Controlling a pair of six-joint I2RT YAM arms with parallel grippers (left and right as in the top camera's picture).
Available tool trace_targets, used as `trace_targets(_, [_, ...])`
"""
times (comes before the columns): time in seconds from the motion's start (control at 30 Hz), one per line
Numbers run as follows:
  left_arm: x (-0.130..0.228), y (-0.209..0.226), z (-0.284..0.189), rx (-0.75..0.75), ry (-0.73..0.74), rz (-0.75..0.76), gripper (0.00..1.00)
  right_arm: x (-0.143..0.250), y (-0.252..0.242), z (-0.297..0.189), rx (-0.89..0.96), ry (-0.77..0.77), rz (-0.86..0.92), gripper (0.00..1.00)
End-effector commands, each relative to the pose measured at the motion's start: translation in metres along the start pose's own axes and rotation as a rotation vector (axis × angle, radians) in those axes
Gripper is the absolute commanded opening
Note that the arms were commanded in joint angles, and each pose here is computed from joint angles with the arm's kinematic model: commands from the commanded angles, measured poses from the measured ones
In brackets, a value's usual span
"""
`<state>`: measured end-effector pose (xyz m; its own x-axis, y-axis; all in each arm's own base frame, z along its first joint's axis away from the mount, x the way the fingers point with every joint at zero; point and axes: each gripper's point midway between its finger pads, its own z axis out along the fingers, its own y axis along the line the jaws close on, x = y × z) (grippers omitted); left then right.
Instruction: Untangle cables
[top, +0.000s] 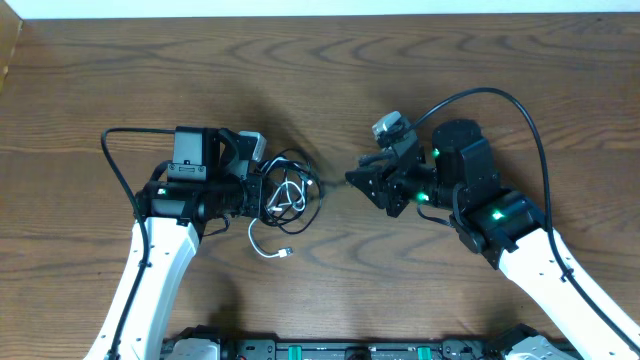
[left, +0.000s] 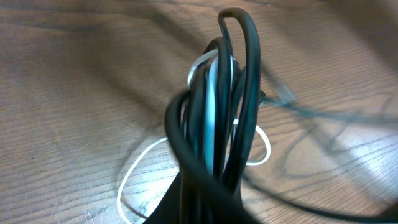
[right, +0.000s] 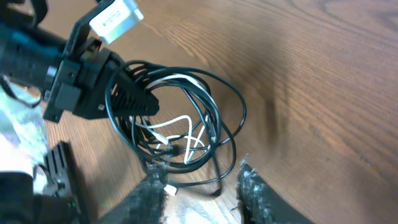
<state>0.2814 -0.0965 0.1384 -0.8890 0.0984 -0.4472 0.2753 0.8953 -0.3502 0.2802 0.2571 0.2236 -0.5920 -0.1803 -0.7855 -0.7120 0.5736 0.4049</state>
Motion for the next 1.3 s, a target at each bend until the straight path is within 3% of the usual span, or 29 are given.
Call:
trace_targets(0.0, [-0.006, 0.000, -0.005, -0.005, -0.023, -0.003, 0.08, -0.009, -0.001, -0.006, 0.021, -0.028, -0.003, 0.48])
trace_targets(0.27, [-0.006, -0.001, -0.005, 0.001, -0.023, -0.007, 0.08, -0.009, 0.000, -0.006, 0.017, -0.027, -0.004, 0.81])
trace_targets(0.37, [-0.007, -0.014, -0.006, 0.074, -0.025, -0.010, 0.08, -0.008, 0.006, -0.005, -0.014, -0.021, -0.021, 0.89])
trace_targets(0.53, [-0.009, -0.022, -0.007, 0.124, -0.027, -0.097, 0.08, -0.002, 0.037, -0.002, -0.152, -0.004, -0.171, 0.88])
trace_targets(0.8, [-0.004, -0.049, -0.006, 0.230, 0.000, -0.070, 0.08, 0.013, 0.065, 0.013, -0.228, 0.027, -0.349, 0.89])
trace_targets(1.27, [0.002, -0.070, -0.001, 0.260, 0.027, -0.006, 0.08, 0.034, 0.051, 0.044, -0.219, 0.105, -0.319, 0.83])
